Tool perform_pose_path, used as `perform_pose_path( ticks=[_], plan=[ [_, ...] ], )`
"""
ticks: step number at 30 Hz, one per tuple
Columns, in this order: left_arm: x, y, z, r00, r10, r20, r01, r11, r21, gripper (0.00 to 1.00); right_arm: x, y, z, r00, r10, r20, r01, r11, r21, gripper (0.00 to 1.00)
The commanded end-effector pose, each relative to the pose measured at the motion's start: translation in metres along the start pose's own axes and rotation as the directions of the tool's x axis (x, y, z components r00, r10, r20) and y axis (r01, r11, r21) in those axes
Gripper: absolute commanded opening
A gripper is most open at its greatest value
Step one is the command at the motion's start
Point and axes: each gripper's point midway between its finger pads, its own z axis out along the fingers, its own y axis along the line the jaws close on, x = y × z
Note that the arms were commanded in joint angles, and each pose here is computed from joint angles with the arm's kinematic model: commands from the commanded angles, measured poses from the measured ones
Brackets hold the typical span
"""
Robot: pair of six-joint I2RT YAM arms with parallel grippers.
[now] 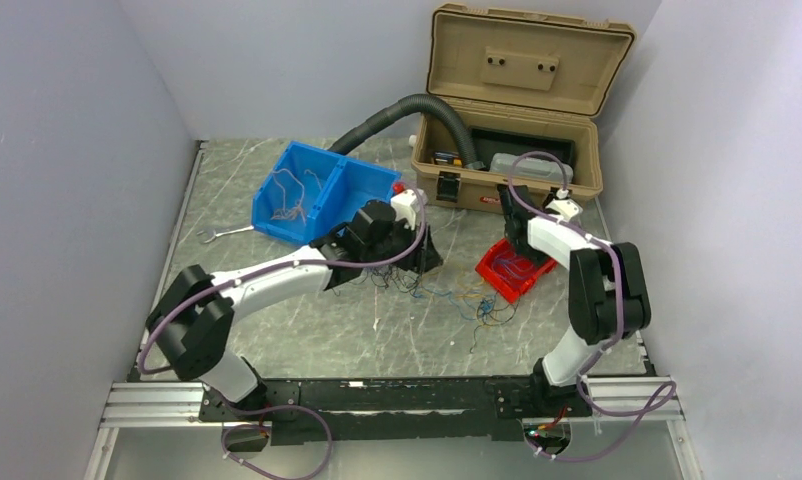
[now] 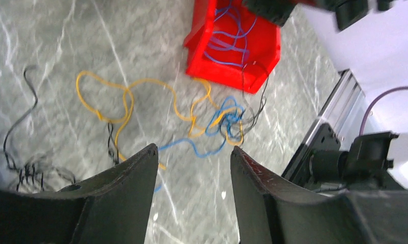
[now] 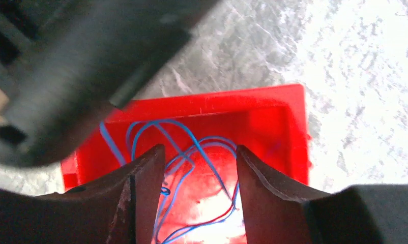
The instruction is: Untangle the cables
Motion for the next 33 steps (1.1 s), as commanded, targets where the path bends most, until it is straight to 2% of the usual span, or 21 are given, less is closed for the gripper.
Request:
perform_pose_path(
  ticks=[1, 13, 18, 22, 26, 29, 31, 32, 33],
  plan=[
    [0.015, 0.006, -0.028, 0.999, 0.029, -0.014, -0.03, 0.999, -0.034, 0.58, -0.021, -0.003, -0.025, 0.997, 0.071, 0.029, -0.068, 0.994, -0.089, 0.57],
    [0.013, 0.025, -0.099, 0.996, 0.084, 0.032, -0.079, 0.988, -0.131, 0.59, -0.04, -0.008, -0.065, 0.997, 0.08, 0.006, -0.078, 0.982, -0.17, 0.6],
    [0.015, 0.054, -0.134, 0.995, 0.058, 0.078, -0.04, 0.977, -0.209, 0.6, -0.039, -0.003, -0.087, 1.0, -0.022, 0.006, 0.023, 0.942, -0.334, 0.65],
    [0.025, 0.071, -0.151, 0.991, 0.053, 0.124, -0.02, 0.966, -0.256, 0.61, -0.017, 0.009, -0.116, 0.985, -0.169, 0.024, 0.153, 0.812, -0.563, 0.76],
    [0.036, 0.074, -0.153, 0.981, 0.039, 0.193, 0.007, 0.973, -0.231, 0.66, 0.011, 0.018, -0.151, 0.954, -0.289, 0.076, 0.251, 0.638, -0.728, 0.83],
    [0.04, 0.071, -0.153, 0.968, 0.04, 0.249, 0.006, 0.983, -0.183, 0.78, 0.035, 0.025, -0.175, 0.925, -0.365, 0.104, 0.3, 0.537, -0.788, 0.86],
    [0.04, 0.068, -0.152, 0.96, 0.043, 0.275, 0.0, 0.988, -0.155, 0.93, 0.051, 0.027, -0.183, 0.909, -0.403, 0.111, 0.324, 0.512, -0.795, 0.86],
    [0.042, 0.067, -0.151, 0.96, 0.044, 0.276, -0.004, 0.989, -0.145, 0.98, 0.06, 0.028, -0.185, 0.902, -0.419, 0.107, 0.328, 0.503, -0.799, 0.86],
    [0.043, 0.067, -0.15, 0.961, 0.046, 0.274, -0.007, 0.99, -0.141, 0.99, 0.069, 0.029, -0.185, 0.898, -0.431, 0.094, 0.322, 0.496, -0.806, 0.86]
  ],
)
